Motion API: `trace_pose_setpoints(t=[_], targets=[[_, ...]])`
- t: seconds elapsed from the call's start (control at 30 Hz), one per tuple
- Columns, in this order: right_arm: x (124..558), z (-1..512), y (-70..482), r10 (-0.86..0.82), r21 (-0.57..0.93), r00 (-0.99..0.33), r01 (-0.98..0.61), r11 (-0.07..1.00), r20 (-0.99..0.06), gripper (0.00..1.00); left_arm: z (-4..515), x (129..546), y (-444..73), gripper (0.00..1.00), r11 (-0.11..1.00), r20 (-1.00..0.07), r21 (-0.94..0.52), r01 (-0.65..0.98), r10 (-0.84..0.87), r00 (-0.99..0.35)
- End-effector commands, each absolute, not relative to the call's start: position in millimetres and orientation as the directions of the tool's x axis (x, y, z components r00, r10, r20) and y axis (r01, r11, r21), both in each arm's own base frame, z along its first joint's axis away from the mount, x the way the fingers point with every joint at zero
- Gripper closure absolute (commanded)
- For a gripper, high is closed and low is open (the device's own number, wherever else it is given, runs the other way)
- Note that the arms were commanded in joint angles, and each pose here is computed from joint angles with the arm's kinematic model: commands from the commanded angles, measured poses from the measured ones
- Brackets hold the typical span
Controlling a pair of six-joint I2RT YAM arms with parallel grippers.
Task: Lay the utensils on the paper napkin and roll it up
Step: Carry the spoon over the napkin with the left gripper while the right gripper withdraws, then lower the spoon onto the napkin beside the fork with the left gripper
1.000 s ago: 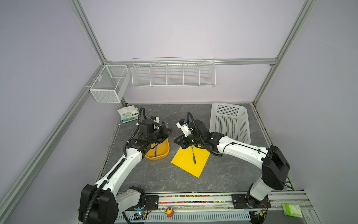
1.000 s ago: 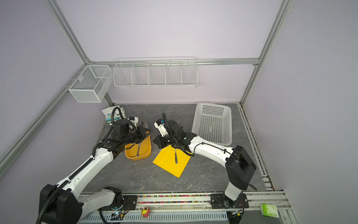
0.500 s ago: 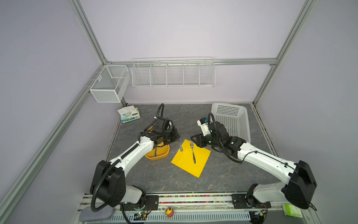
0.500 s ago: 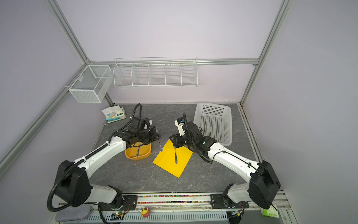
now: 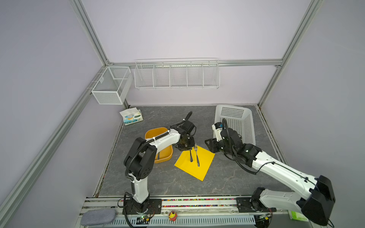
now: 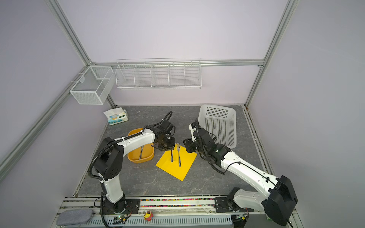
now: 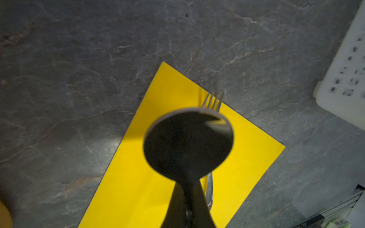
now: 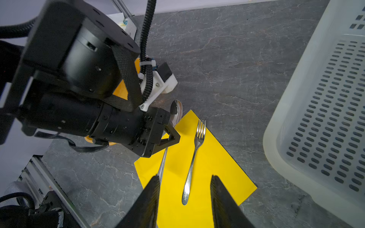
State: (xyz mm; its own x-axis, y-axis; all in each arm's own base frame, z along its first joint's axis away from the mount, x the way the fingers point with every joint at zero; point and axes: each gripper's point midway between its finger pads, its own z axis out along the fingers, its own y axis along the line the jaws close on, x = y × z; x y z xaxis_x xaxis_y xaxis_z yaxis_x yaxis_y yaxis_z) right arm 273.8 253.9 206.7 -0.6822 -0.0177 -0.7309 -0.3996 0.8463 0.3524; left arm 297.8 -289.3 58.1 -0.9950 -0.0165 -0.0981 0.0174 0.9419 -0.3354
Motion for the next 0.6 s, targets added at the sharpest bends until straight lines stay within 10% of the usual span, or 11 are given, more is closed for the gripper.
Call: trace_pose_setpoints(t=[0.0, 0.57], targets=[[272, 203, 241, -0.027, 0.323, -0.676, -0.387, 0.864, -0.736, 0.55, 52, 293, -288, 1.0, 0.951, -0.068, -0.309, -0.02, -0.043, -0.997], [272, 199, 234, -0.019, 0.319, -0.688, -0.361, 0.876, -0.726, 0.55, 31, 278, -295, 1.0, 0.952, -0.001, -0.302, -0.052, -0.055, -0.999]])
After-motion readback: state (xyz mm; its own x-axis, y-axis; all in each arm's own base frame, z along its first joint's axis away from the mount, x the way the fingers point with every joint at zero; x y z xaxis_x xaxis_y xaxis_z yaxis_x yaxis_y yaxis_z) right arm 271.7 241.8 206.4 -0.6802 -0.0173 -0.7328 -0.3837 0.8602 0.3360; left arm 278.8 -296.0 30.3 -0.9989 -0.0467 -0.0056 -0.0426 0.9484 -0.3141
